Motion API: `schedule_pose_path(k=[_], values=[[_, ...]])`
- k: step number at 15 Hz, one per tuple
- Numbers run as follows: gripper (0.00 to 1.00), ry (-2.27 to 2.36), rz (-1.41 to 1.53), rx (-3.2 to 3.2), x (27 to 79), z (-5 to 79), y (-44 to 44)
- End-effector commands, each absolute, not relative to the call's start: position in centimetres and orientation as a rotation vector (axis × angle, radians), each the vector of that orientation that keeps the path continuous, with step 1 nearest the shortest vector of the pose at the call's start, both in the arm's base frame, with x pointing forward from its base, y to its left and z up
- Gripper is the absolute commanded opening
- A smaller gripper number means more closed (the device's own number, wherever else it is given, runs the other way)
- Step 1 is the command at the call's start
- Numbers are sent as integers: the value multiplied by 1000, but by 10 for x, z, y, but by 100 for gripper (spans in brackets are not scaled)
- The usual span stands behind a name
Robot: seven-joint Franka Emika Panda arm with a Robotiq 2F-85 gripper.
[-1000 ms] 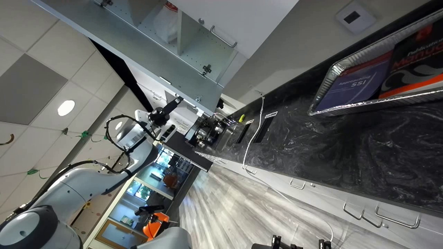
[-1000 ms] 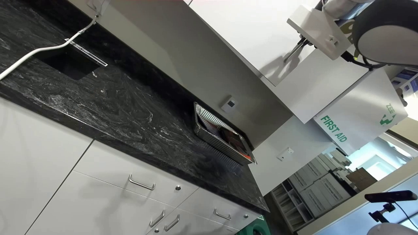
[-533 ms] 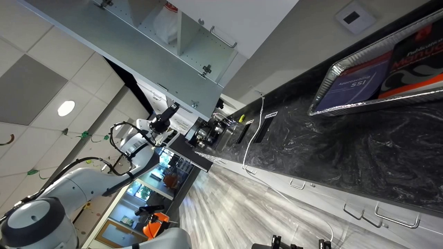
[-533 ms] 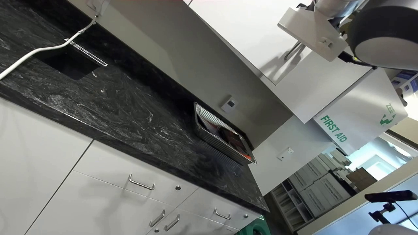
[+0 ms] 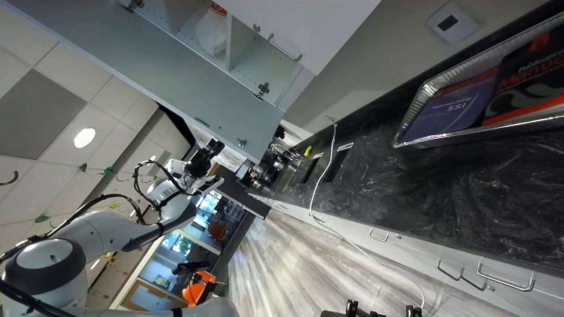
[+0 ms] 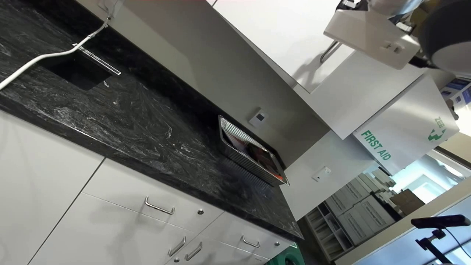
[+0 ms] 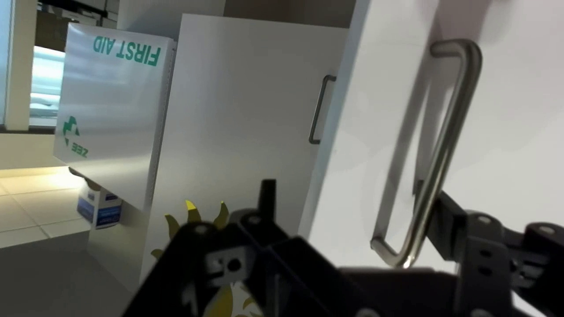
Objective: Open the left cabinet door
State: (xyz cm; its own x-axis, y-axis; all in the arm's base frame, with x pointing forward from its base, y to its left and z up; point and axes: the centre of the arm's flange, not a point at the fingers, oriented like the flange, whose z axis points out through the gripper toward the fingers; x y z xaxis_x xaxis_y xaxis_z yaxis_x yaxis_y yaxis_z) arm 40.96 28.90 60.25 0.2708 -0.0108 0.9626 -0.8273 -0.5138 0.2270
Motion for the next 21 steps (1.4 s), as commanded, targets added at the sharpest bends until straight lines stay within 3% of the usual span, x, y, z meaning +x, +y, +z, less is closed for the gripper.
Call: schedule_pose_path(k=[1,10,21], values=[[100,-765,1272,1894,360,650,276],[100,-841,1287,2303,337,690,214],[100,-945,1405,2074,298,724,186]])
